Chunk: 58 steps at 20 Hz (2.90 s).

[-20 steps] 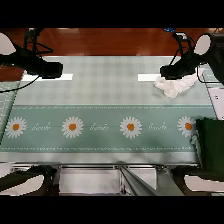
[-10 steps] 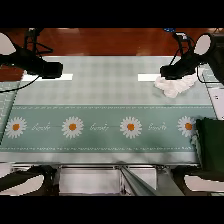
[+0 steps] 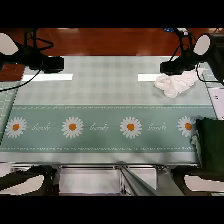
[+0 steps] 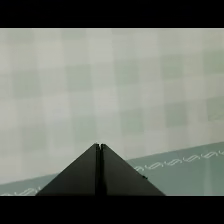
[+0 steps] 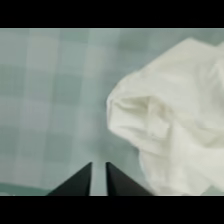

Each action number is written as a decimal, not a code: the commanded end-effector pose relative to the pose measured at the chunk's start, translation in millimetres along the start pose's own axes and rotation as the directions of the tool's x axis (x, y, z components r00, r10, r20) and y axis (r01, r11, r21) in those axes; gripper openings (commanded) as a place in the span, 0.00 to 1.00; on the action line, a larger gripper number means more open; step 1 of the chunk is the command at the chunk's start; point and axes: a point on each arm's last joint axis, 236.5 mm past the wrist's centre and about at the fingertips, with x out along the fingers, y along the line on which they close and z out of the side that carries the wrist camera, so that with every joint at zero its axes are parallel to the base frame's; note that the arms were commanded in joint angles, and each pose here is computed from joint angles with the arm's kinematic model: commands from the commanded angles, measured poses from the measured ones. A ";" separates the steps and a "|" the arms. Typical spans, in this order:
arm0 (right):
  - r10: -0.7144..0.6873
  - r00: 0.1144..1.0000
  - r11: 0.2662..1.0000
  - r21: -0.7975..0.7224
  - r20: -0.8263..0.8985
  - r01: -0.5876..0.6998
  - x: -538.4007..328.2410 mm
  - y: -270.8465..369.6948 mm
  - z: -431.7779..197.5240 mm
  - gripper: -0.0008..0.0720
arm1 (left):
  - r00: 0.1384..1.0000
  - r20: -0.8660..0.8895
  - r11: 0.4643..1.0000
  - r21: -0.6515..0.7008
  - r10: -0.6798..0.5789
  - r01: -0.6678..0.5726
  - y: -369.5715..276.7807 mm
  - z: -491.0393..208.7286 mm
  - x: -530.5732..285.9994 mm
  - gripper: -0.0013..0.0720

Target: Fold the shirts.

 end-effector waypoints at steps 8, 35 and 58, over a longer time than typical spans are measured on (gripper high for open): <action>-0.311 0.946 0.880 0.404 0.089 0.252 42.8 -164.1 20.4 0.57 | 0.957 0.116 0.964 0.007 0.264 -0.267 104.9 35.1 41.2 0.71; 0.009 0.675 0.994 0.068 0.737 -0.088 -279.3 -40.1 156.6 0.04 | 0.998 0.053 0.993 -0.118 0.034 -0.028 48.5 -62.7 -86.7 0.71; 0.659 0.740 0.712 -0.206 -0.132 -0.671 -55.2 388.7 -84.9 0.04 | 0.967 0.252 0.997 -0.081 0.037 -0.017 55.6 -49.5 -123.6 0.70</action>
